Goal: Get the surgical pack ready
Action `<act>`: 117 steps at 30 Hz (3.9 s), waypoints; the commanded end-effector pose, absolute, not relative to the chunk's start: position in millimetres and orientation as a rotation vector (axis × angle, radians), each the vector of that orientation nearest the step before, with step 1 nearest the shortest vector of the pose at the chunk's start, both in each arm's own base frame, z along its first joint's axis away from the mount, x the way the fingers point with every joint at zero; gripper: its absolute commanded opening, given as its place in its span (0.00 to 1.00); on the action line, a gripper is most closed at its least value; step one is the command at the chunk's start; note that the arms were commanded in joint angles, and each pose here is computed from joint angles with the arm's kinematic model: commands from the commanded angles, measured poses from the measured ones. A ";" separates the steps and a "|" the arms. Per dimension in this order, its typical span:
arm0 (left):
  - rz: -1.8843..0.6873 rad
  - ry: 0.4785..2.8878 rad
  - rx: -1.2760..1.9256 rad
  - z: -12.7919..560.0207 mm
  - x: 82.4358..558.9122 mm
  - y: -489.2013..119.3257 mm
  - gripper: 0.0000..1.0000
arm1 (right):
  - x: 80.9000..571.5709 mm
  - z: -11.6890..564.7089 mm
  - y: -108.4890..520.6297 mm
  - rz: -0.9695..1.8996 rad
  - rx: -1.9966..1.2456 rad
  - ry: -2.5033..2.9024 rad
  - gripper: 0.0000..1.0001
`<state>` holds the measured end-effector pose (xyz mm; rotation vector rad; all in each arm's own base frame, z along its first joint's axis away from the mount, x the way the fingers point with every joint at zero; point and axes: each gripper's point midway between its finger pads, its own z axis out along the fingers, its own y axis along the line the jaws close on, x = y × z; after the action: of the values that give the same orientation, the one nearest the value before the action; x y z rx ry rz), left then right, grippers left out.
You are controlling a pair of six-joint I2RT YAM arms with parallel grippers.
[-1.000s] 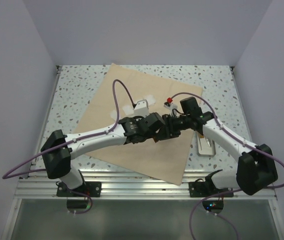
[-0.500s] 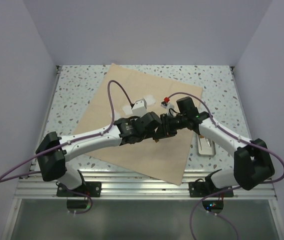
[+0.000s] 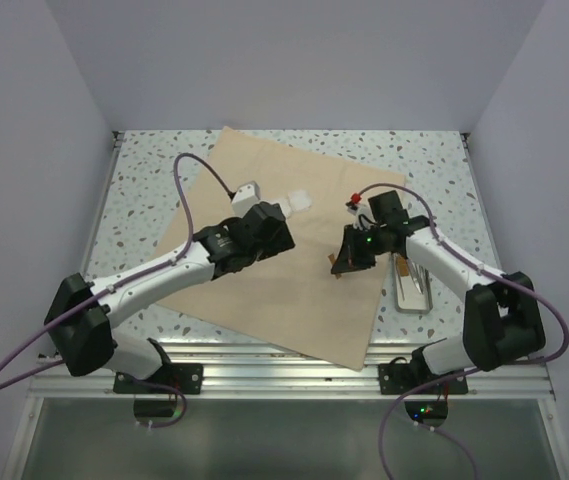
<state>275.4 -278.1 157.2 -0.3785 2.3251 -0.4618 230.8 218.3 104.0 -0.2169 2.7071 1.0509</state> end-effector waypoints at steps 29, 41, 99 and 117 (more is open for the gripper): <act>-0.619 2.238 -0.228 162.2 308.7 -230.1 0.78 | 254.2 58.0 -10.3 -0.260 0.323 2.965 0.38; -0.306 2.303 -0.278 149.3 373.8 -188.6 0.74 | 307.9 145.1 127.9 0.281 -0.032 2.666 0.53; 0.280 2.514 -0.633 38.7 407.4 -159.1 0.41 | 289.3 112.8 182.8 0.522 -0.317 2.611 0.57; 0.310 2.517 -0.599 32.4 407.6 -156.4 0.18 | 289.2 113.9 184.8 0.537 -0.328 2.607 0.58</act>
<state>397.9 -160.3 25.9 -0.6109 2.5605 0.2777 287.9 178.8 106.6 -0.2877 2.6475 0.5005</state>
